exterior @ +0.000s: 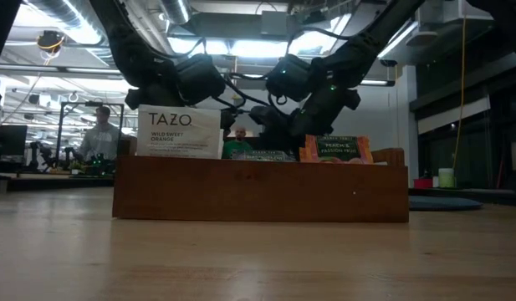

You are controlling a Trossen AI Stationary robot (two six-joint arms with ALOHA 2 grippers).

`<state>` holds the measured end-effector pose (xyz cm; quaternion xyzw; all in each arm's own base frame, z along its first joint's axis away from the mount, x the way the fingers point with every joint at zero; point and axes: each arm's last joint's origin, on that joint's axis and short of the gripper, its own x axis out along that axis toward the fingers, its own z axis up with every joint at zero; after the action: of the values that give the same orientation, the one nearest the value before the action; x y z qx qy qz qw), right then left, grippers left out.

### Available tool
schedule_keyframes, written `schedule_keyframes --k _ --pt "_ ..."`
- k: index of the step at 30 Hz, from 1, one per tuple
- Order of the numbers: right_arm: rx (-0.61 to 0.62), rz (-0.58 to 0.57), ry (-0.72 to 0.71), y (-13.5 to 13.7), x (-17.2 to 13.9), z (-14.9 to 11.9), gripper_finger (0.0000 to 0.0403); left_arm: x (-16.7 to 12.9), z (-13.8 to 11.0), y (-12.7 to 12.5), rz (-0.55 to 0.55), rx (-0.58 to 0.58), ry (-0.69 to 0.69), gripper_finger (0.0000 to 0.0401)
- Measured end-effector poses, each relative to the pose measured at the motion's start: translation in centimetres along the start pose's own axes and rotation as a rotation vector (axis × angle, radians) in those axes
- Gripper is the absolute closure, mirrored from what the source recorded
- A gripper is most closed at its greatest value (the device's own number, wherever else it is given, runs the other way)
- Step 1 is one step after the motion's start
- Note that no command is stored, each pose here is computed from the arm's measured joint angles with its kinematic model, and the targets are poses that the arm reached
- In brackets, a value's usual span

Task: Pick & Place Tea
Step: Put the bottom purple tea bag into the middle section of the wooden organizer

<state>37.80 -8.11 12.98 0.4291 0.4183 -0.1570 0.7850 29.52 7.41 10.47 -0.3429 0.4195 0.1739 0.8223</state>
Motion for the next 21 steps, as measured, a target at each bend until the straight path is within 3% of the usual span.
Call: schedule_keyframes --k 12,21 --pt "0.003 0.057 0.031 -0.13 0.97 -0.05 0.0219 0.05 0.45 -0.3 -0.032 0.015 -0.053 0.0399" --pt "-0.01 0.045 0.035 -0.32 1.02 -0.09 0.0346 0.03 0.47 -0.32 -0.032 0.01 -0.054 0.0399"
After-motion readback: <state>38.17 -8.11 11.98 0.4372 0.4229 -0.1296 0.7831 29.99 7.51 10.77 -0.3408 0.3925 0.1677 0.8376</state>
